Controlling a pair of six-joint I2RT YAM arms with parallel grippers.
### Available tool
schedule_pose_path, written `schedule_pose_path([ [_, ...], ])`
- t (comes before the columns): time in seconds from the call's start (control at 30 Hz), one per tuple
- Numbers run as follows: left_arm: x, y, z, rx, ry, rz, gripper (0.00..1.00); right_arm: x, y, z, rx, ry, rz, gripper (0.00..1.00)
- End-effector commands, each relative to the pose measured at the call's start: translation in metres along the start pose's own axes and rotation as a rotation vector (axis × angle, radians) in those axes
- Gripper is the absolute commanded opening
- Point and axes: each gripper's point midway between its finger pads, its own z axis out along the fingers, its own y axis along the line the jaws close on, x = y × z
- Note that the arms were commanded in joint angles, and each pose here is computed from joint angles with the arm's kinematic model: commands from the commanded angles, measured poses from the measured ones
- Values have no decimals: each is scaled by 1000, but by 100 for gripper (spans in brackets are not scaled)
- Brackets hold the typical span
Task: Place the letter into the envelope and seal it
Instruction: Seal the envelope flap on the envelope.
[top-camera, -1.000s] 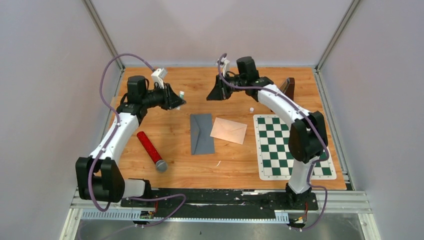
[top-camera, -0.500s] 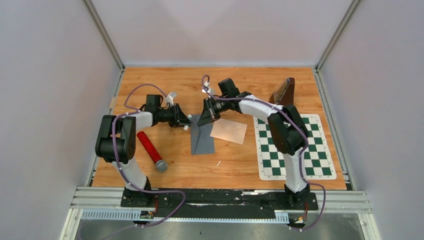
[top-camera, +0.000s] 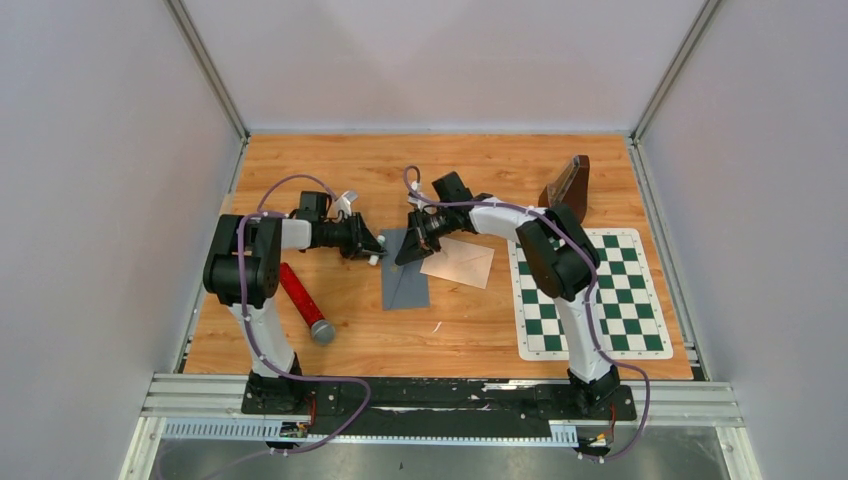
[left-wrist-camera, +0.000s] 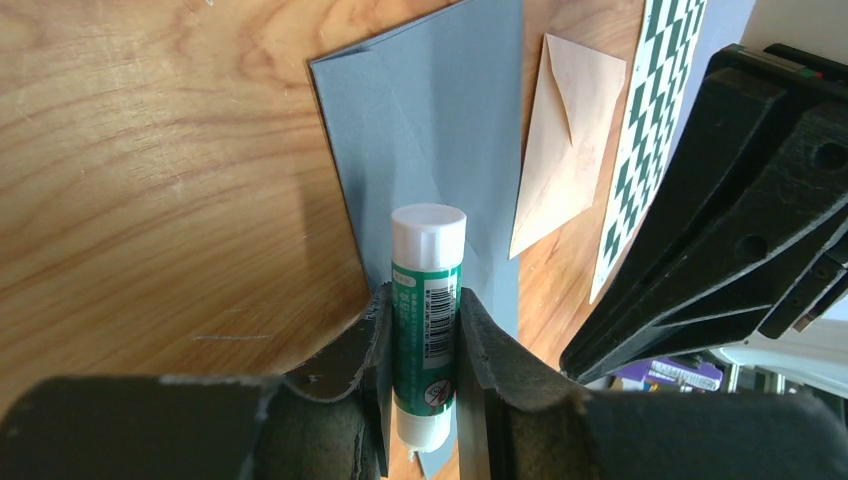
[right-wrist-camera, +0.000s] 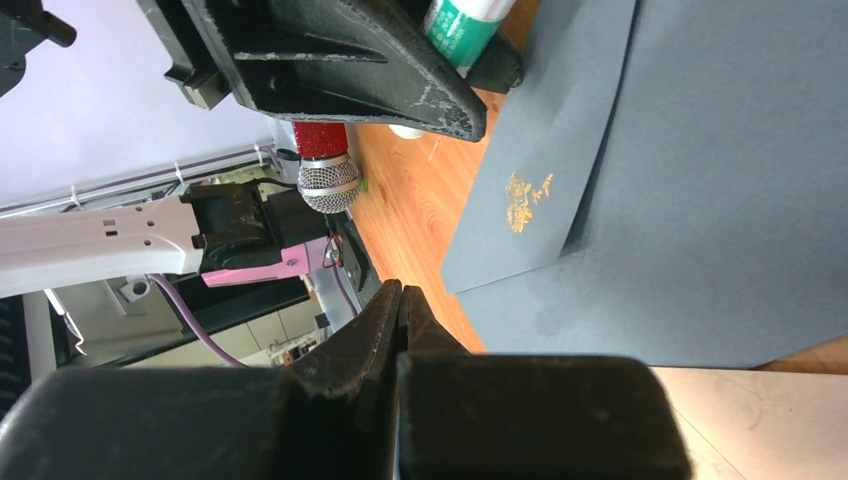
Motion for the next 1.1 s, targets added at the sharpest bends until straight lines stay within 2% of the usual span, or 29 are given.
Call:
schedule_pose_path([
  [0.0, 0, 3, 6, -21, 16, 57, 0, -15, 7, 3, -17, -29, -1, 1],
  [0.23, -1, -2, 12, -20, 30, 59, 0, -22, 3, 8, -3, -35, 25, 3],
  [0.57, 4, 2, 11, -46, 46, 50, 0, -10, -57, 14, 215, -45, 158, 0],
  [0.73, -2, -7, 7, -27, 27, 75, 0, -4, -75, 17, 261, -34, 190, 0],
  [0.9, -11, -65, -16, 153, -110, 151, 0, 5, -93, 17, 306, -26, 242, 0],
  [1.0, 8, -78, -16, 246, -89, 82, 0, 9, -101, 15, 317, -26, 289, 0],
  [1.07, 22, -77, -12, 252, -66, 84, 0, 11, -104, 14, 320, -27, 317, 0],
])
